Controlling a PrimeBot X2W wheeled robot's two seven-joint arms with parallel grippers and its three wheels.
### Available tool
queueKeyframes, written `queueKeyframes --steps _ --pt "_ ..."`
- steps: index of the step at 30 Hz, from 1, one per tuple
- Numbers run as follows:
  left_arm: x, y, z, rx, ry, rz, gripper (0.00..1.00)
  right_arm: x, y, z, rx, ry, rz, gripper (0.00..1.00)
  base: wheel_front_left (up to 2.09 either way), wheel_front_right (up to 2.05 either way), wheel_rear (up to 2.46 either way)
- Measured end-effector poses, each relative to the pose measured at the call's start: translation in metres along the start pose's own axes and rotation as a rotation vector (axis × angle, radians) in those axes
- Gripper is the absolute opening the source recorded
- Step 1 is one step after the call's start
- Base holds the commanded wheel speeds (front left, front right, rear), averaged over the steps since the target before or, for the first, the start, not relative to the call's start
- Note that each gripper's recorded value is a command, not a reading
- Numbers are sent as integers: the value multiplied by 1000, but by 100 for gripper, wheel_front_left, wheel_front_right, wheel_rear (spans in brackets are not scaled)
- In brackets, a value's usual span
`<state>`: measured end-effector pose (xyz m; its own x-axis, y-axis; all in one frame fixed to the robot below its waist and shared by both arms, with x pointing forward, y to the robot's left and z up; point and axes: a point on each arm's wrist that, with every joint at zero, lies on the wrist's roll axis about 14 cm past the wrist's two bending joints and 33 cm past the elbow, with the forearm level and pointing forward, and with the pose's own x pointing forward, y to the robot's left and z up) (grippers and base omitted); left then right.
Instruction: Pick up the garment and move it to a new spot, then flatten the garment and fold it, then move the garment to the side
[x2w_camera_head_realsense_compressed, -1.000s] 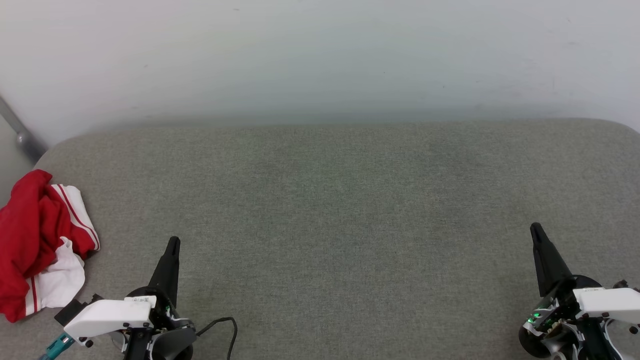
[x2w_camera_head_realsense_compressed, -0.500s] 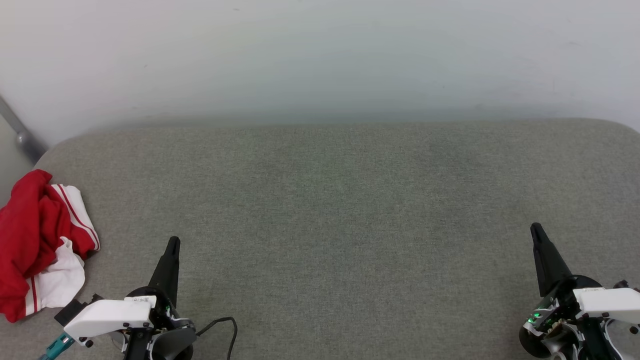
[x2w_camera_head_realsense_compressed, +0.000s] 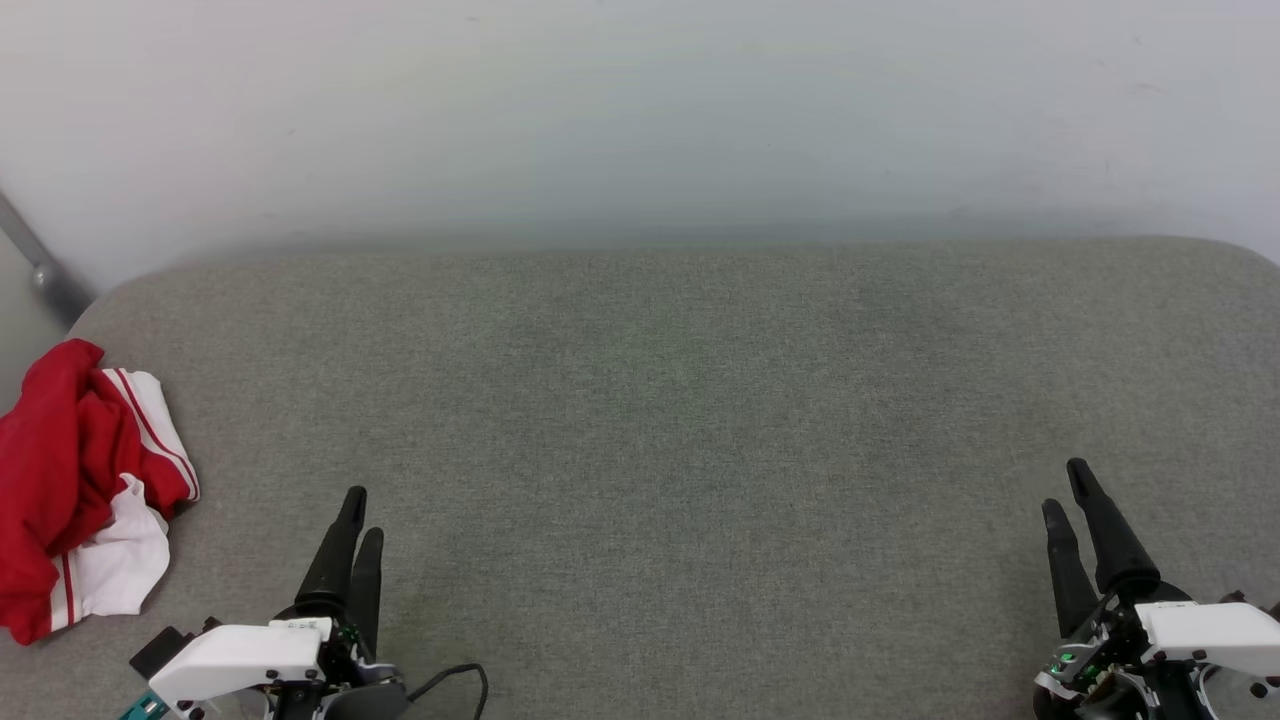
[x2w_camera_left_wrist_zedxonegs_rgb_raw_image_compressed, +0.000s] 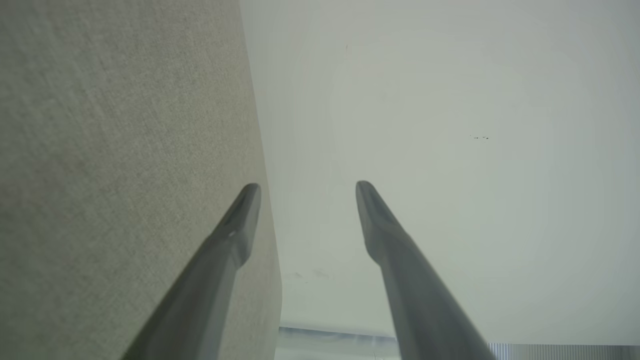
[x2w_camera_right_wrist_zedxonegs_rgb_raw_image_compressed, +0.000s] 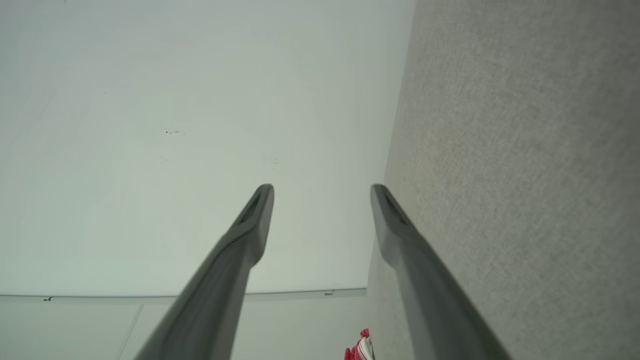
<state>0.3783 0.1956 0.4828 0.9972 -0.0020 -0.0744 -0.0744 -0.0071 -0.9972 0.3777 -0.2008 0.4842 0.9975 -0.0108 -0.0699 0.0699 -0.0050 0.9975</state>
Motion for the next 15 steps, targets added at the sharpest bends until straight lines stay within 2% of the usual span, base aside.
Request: queueKeyframes --steps 8,15 --pt "4 -10 -12 44 14 -28 100 2 8 -4 -37 -7 25 100 0 0 0" --pt "7 -27 -13 139 -4 -80 100 3 16 -8 -147 -4 48 100 0 0 0"
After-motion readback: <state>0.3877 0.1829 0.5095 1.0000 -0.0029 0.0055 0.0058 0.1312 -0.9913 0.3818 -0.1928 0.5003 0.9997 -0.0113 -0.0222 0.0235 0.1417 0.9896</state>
